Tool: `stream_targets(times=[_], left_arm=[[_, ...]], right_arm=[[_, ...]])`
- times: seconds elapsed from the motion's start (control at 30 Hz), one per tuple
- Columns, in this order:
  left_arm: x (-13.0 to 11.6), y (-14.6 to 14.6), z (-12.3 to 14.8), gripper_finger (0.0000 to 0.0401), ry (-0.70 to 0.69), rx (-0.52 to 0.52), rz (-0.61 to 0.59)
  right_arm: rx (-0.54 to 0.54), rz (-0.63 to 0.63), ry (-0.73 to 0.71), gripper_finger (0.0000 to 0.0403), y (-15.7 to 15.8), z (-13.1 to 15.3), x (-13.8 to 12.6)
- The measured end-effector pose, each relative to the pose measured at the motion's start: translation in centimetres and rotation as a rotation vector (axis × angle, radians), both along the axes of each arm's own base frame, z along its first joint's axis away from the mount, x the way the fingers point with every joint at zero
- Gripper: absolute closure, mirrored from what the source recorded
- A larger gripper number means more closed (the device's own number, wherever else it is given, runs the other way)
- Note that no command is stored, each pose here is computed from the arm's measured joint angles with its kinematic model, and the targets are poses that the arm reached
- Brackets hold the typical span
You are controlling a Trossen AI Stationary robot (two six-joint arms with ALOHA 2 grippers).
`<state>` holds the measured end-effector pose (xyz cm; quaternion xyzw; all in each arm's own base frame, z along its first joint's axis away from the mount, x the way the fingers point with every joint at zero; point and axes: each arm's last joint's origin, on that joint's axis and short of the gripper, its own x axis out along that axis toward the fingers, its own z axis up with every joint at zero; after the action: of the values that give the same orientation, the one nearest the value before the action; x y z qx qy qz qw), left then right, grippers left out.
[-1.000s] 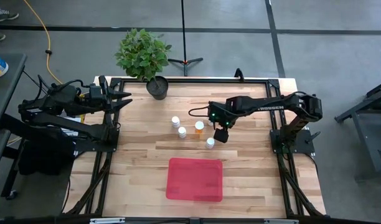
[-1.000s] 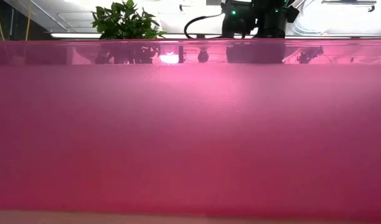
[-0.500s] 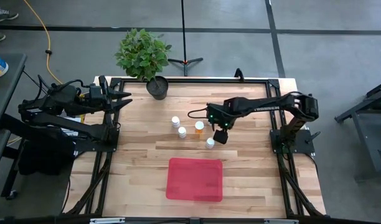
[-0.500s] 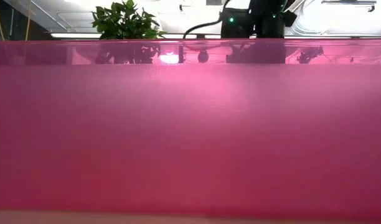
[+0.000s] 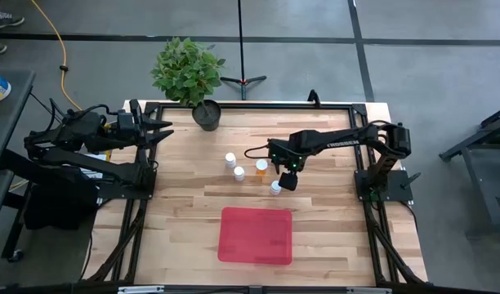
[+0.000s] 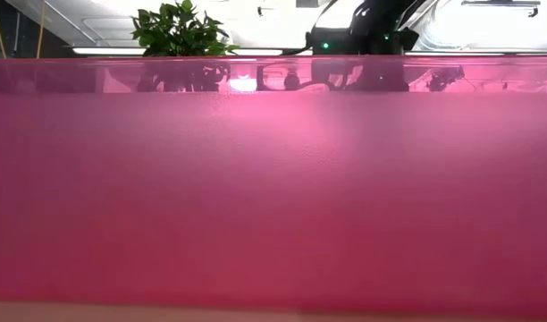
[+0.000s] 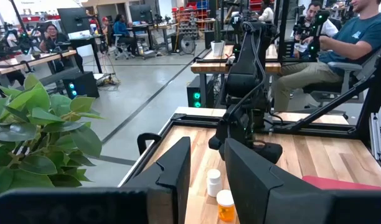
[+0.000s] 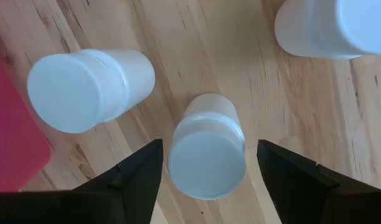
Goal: Pick and place pill bottles into a basket
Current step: Put the white pill bottle into the red bin
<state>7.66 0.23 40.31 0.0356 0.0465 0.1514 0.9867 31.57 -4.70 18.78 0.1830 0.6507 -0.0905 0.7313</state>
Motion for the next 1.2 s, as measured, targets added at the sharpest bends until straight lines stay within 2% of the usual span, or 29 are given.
stream_targets(times=[0.37,0.53,0.67,0.83,1.2], left_arm=[[0.0,0.0,0.0,0.0268,0.0,0.0,0.0],[0.0,0.0,0.0,0.0268,0.0,0.0,0.0],[0.0,0.0,0.0,0.0268,0.0,0.0,0.0],[0.01,0.0,0.0,0.0268,0.0,0.0,0.0],[0.0,0.0,0.0,0.0268,0.0,0.0,0.0]], right_arm=[[-0.007,0.012,-0.005,0.0252,-0.03,0.01,0.03],[-0.007,0.014,-0.005,0.0253,-0.03,0.01,0.03],[-0.006,0.014,-0.005,0.0239,-0.03,0.01,0.03],[-0.001,0.015,-0.006,0.0255,-0.01,0.02,0.04],[0.037,0.024,-0.013,0.0255,0.1,0.03,0.05]])
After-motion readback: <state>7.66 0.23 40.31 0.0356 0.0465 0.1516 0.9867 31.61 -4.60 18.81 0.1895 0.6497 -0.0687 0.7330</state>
